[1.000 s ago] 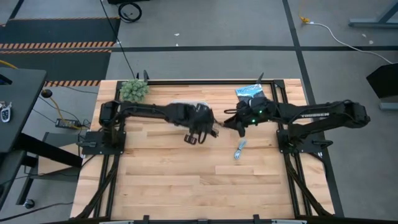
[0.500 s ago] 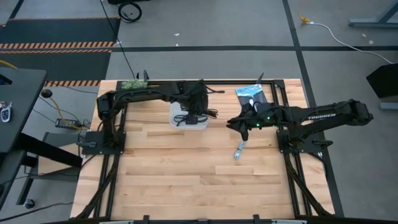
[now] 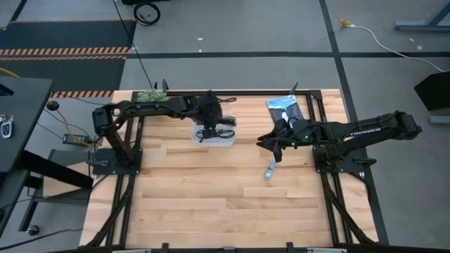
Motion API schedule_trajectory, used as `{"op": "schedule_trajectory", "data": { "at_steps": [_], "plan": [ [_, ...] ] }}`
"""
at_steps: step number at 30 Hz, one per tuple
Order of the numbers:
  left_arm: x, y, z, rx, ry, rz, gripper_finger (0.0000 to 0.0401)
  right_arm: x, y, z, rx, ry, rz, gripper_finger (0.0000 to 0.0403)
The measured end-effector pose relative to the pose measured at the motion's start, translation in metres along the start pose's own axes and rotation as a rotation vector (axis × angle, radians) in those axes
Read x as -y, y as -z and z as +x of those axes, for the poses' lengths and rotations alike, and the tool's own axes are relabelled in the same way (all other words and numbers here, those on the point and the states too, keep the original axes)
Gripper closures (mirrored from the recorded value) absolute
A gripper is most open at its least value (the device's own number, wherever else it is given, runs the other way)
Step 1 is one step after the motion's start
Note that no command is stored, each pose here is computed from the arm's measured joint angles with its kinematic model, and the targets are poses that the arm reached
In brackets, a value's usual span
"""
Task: Pick and place USB-C Cables
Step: Put the black charger cable into the white bin
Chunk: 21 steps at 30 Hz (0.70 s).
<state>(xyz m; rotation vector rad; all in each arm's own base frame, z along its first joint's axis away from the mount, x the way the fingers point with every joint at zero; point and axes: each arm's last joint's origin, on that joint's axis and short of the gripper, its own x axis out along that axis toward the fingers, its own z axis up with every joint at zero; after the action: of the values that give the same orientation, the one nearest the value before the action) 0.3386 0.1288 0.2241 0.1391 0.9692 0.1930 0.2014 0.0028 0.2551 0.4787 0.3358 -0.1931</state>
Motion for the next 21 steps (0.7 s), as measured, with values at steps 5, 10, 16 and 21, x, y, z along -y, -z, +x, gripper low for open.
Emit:
{"op": "schedule_trajectory", "data": {
  "at_steps": [5,10,16,21],
  "plan": [
    [0.0,0.003,0.014,-0.022,0.018,-0.008,0.0324,0.001,0.0,0.0,0.001,0.006,-0.022,0.0266],
    [0.001,0.008,0.031,-0.057,0.026,-0.008,0.0324,0.001,0.0,0.0,0.002,0.007,-0.046,0.0266],
    [-0.001,0.013,0.052,-0.079,0.004,-0.003,0.031,0.001,0.0,0.0,-0.004,0.009,-0.047,0.0266],
    [0.0,0.014,0.054,-0.096,-0.047,0.019,0.0256,0.002,0.002,0.0,-0.026,0.021,-0.049,0.0266]
  ]
}}
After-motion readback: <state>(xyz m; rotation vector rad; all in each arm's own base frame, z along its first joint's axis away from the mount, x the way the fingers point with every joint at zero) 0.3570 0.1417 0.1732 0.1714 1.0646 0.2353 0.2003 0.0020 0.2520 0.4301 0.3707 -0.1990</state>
